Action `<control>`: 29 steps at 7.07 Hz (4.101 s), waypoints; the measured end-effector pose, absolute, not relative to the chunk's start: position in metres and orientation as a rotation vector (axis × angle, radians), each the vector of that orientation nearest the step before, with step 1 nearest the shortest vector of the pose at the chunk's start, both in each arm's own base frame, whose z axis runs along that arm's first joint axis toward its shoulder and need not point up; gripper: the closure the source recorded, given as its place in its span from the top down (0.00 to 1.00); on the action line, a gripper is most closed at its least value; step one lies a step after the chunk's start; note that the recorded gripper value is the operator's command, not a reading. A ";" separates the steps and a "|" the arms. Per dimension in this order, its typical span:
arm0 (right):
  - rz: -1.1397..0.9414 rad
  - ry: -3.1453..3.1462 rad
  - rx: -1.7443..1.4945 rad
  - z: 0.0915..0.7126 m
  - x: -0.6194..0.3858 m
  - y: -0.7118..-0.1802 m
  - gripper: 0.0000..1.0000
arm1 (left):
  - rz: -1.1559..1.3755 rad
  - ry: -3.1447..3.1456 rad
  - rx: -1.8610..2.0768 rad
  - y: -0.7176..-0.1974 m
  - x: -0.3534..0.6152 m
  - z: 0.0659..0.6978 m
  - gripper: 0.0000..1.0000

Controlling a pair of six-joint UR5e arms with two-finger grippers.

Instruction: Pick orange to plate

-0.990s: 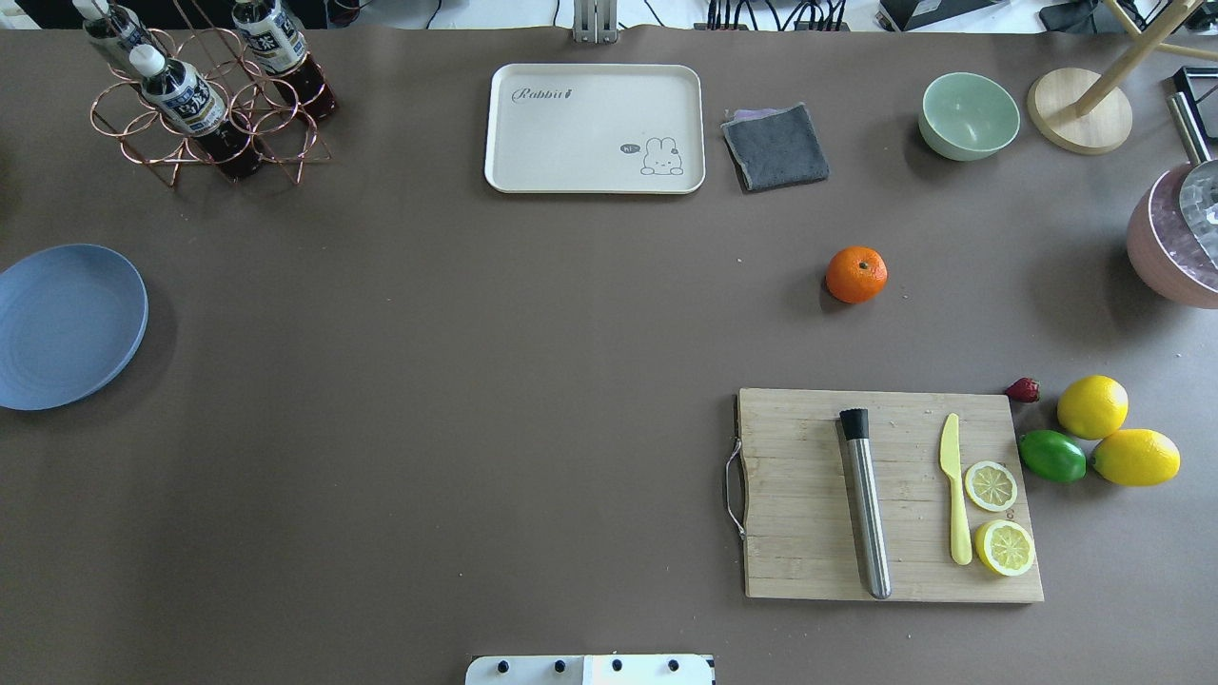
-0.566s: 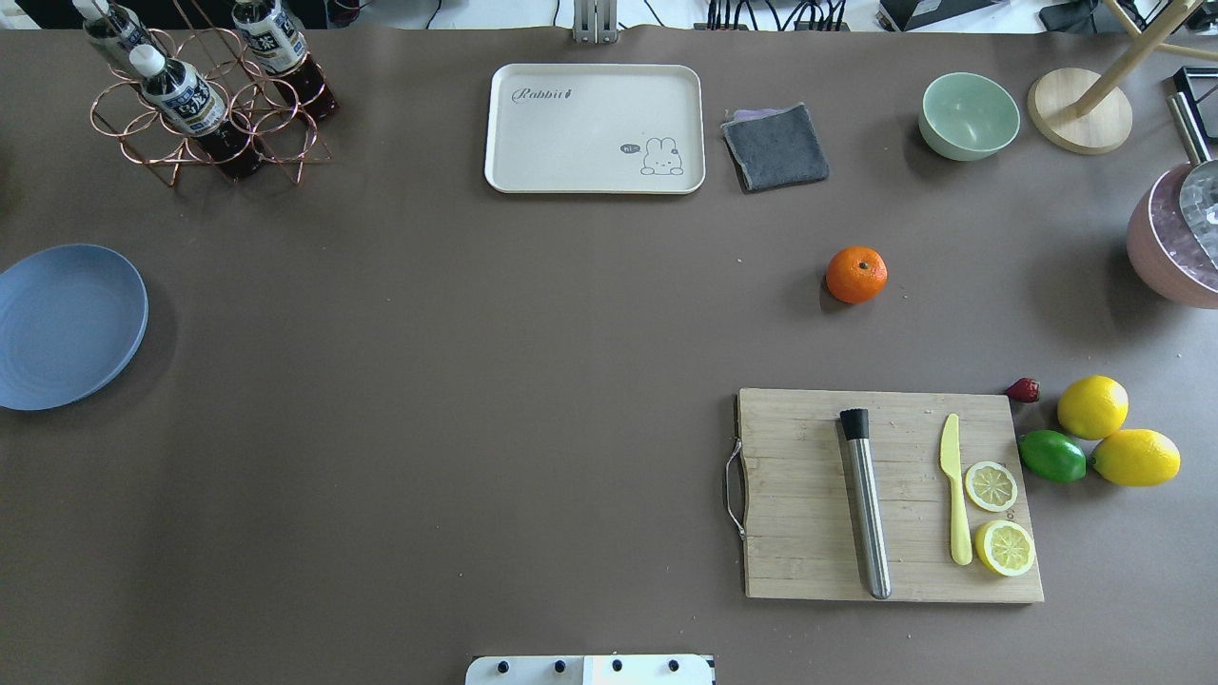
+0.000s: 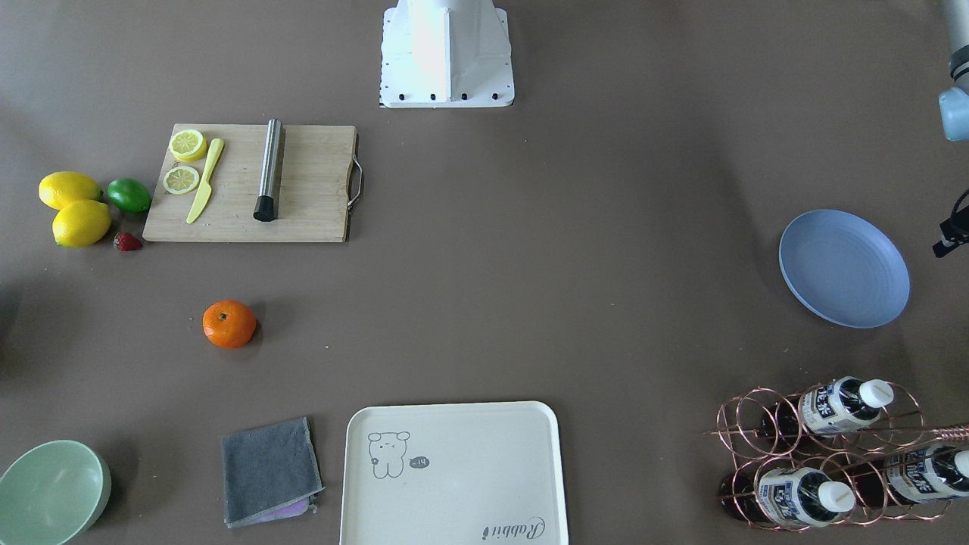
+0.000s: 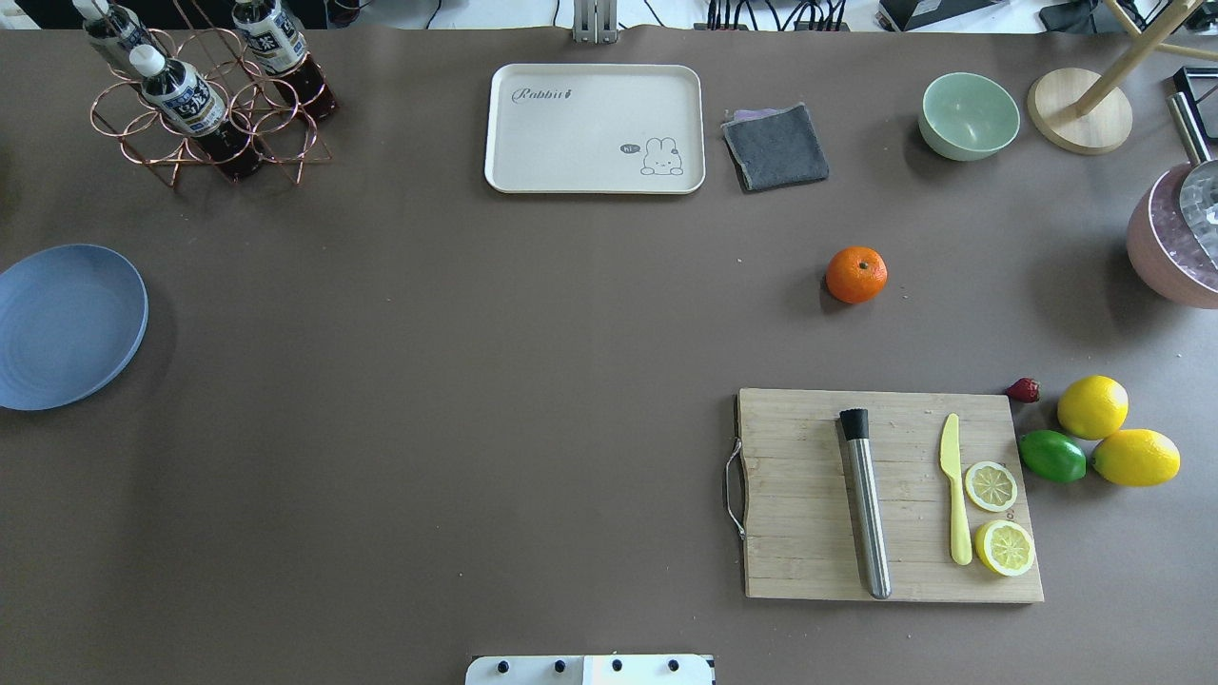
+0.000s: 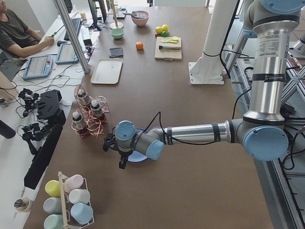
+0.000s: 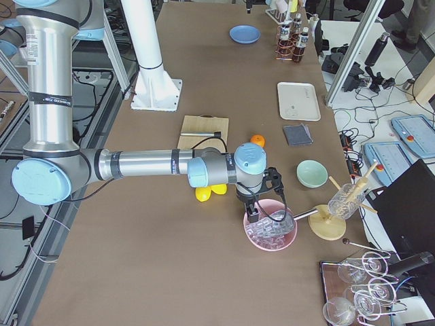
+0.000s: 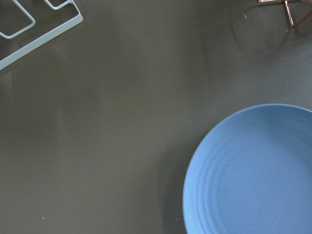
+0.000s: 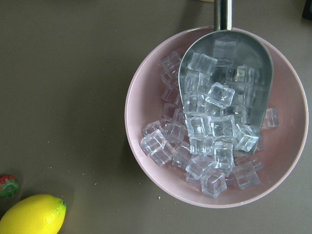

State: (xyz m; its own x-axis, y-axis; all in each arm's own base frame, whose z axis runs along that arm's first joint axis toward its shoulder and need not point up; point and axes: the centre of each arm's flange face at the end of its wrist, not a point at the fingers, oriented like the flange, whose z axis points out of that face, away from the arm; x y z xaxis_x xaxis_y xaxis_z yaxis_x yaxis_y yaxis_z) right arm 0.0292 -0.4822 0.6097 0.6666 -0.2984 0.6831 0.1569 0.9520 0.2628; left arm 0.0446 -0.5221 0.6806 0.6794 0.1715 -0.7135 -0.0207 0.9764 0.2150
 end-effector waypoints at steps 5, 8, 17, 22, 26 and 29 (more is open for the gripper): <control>-0.285 -0.818 0.202 0.609 0.020 -0.481 1.00 | 0.168 0.806 0.189 -0.518 0.101 0.719 0.78; -0.314 -0.816 0.205 0.608 0.009 -0.482 1.00 | 0.193 0.806 0.167 -0.516 0.120 0.724 0.07; -0.257 -0.873 0.217 0.503 -0.086 -0.522 1.00 | -0.095 1.084 0.176 -0.537 0.209 0.482 0.00; -0.107 -0.846 0.154 0.390 -0.277 -0.569 1.00 | -0.233 1.100 0.126 -0.456 0.488 0.295 0.00; -0.117 -0.796 0.149 0.404 -0.358 -0.583 0.99 | -0.228 1.087 0.133 -0.412 0.555 0.276 0.00; -0.136 -0.793 0.129 0.427 -0.390 -0.570 0.94 | -0.232 1.087 0.127 -0.409 0.560 0.276 0.00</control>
